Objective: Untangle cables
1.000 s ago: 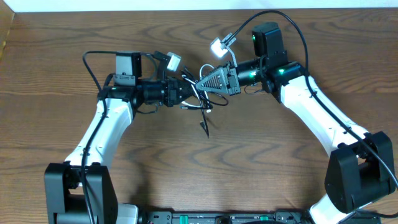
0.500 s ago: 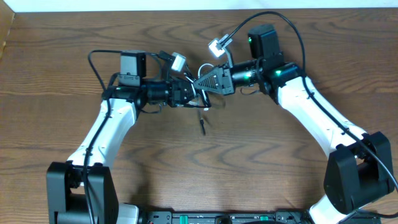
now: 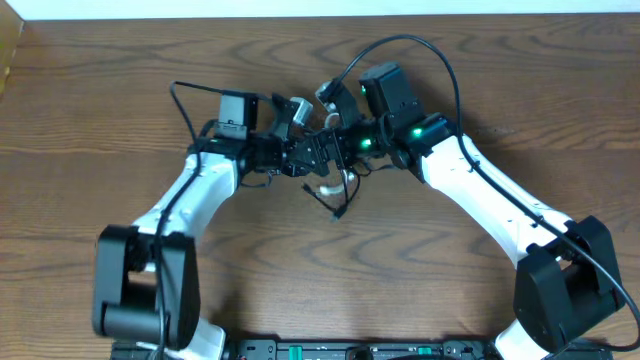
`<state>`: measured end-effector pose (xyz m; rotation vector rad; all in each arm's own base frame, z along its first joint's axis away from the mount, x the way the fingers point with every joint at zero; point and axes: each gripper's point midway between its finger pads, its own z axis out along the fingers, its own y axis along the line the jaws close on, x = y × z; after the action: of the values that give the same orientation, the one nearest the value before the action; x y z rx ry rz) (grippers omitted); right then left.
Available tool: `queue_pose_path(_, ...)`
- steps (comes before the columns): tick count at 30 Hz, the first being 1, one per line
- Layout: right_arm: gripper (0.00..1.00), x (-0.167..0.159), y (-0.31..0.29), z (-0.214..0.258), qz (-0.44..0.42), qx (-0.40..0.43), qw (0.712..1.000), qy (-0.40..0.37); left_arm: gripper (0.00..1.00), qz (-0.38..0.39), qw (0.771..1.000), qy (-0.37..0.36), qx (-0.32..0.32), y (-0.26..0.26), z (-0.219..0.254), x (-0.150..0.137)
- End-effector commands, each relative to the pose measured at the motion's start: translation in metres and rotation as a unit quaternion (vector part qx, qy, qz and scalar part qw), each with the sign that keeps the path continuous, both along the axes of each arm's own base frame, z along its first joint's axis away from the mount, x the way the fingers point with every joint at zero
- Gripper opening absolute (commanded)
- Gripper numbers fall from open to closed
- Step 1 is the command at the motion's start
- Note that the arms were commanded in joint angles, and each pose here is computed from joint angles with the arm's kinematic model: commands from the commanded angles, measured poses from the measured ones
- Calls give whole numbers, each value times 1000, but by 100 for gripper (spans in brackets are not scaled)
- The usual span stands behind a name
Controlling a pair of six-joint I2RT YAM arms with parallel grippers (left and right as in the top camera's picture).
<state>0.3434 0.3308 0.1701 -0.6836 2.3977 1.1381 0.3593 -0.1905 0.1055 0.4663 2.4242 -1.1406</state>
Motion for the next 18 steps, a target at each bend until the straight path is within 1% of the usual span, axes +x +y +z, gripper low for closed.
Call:
queue_pose_path(1,99,24,-30,-20,-73,-91,993,-33,39,104,990,34,94,33,-37,24)
queue_pose_path(3,99,25,-41,-29,-88,-121,988,-30,40,160,977,43,132,54,-45,32)
queue_pose_path(4,99,24,-43,-31,-82,-130,988,-32,40,169,975,41,138,60,-44,34)
queue_pose_path(8,99,16,-46,-37,-49,-149,987,-43,40,192,971,39,140,78,-31,34)
queue_pose_path(10,99,16,-49,-39,-50,-157,985,-44,41,199,969,40,140,84,-27,33)
queue_pose_path(13,99,24,-59,-40,-74,-169,982,-46,41,204,968,43,141,88,-27,33)
queue_pose_path(16,99,32,-73,-44,-111,-182,977,-30,41,214,964,50,148,91,-30,32)
queue_pose_path(17,98,33,-80,-46,-125,-185,975,-18,41,224,961,59,151,94,-31,31)
queue_pose_path(18,94,34,-88,-49,-142,-191,971,-3,41,237,957,67,155,97,-33,31)
